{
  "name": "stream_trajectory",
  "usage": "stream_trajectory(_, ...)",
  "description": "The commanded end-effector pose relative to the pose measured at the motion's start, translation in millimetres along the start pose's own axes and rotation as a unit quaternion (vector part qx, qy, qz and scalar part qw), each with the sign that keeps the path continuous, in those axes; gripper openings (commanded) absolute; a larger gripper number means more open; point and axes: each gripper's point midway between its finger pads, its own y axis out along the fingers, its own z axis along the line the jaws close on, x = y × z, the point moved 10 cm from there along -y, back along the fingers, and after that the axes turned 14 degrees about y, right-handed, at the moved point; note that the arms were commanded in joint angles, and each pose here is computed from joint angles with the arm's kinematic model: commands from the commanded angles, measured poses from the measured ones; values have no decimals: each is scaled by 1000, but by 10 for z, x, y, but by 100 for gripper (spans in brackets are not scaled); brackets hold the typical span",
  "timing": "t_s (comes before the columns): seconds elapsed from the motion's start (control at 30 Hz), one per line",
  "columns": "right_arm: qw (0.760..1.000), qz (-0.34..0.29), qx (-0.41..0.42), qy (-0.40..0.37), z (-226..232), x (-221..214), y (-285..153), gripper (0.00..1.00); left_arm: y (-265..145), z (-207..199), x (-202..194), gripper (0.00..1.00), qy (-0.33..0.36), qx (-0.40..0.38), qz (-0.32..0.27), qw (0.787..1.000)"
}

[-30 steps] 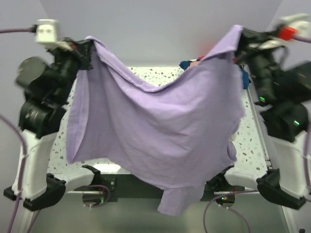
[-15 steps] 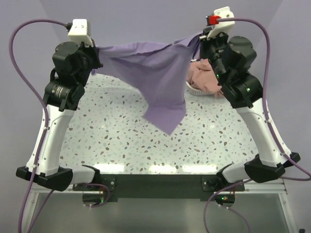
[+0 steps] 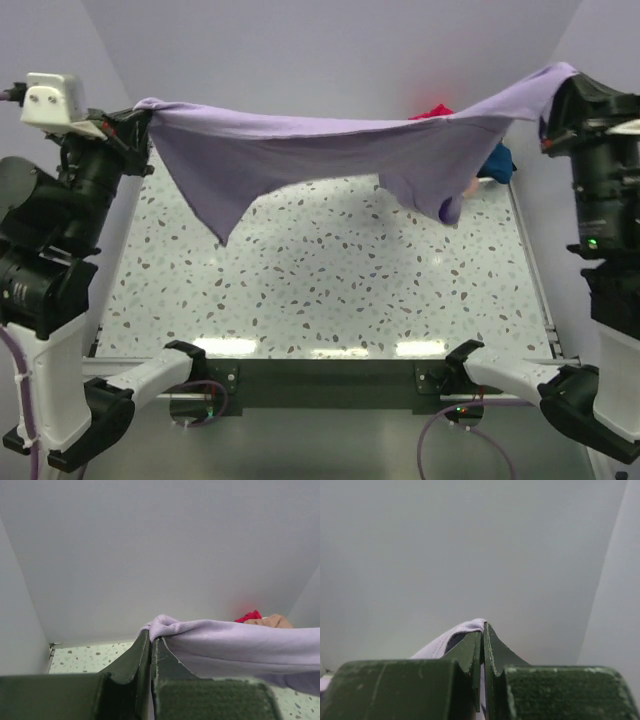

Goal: Fold and stack the t-shirts
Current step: Flatten the tshirt out

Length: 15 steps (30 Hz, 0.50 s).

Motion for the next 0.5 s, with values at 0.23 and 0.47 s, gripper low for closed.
stream_trajectory(0.23,996,-84,-14,-2,-154,558,-223,0,-368,-2,187,0,-44,-38,-2,998)
stream_trajectory(0.47,999,-26,11,-17,157,-65,363,0,21,-39,-448,0,-25,36,107,993)
